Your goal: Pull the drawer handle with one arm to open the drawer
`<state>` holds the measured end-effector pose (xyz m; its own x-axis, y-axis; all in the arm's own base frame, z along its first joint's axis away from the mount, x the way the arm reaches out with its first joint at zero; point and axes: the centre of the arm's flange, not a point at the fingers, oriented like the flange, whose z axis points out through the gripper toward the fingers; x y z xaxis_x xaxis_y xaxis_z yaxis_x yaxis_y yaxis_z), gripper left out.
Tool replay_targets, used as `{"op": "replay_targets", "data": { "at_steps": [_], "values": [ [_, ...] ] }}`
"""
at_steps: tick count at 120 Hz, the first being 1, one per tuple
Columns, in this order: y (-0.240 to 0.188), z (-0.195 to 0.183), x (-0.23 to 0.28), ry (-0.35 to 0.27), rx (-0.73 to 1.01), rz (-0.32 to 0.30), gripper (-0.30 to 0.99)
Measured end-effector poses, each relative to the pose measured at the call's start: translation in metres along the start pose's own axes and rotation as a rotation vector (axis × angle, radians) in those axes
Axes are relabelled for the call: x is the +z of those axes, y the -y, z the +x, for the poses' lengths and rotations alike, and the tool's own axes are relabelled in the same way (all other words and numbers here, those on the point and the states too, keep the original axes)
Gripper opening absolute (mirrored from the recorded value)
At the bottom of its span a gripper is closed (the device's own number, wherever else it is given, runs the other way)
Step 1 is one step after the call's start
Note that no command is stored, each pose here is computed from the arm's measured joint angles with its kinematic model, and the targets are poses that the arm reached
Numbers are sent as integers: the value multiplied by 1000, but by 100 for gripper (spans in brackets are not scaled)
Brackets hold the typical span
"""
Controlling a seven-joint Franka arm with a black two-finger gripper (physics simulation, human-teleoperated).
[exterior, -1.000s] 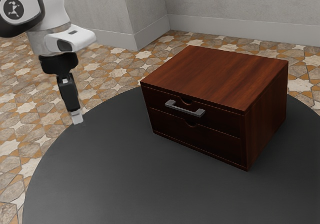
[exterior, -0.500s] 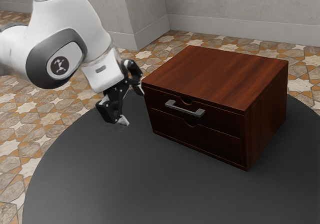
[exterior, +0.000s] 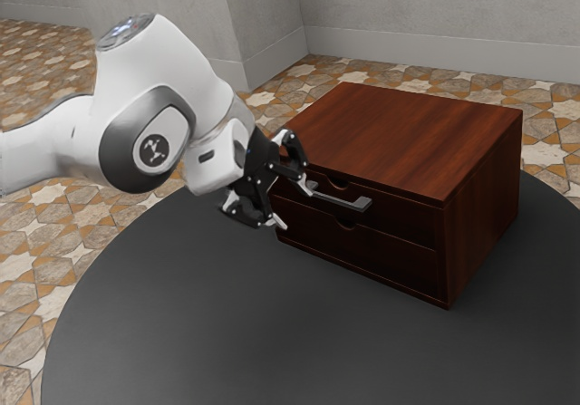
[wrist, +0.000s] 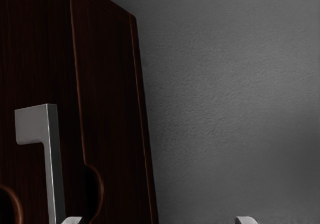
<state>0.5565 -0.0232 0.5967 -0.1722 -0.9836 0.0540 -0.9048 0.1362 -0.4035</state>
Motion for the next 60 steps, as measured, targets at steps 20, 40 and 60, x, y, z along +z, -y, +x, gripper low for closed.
{"op": "replay_targets", "data": {
  "at_steps": [20,40,60],
  "values": [
    [16,7,6,0,78,24,24],
    [23,0,19,0,112,22,20],
    [31,-14,30,-4,105,22,18]
  ]
}}
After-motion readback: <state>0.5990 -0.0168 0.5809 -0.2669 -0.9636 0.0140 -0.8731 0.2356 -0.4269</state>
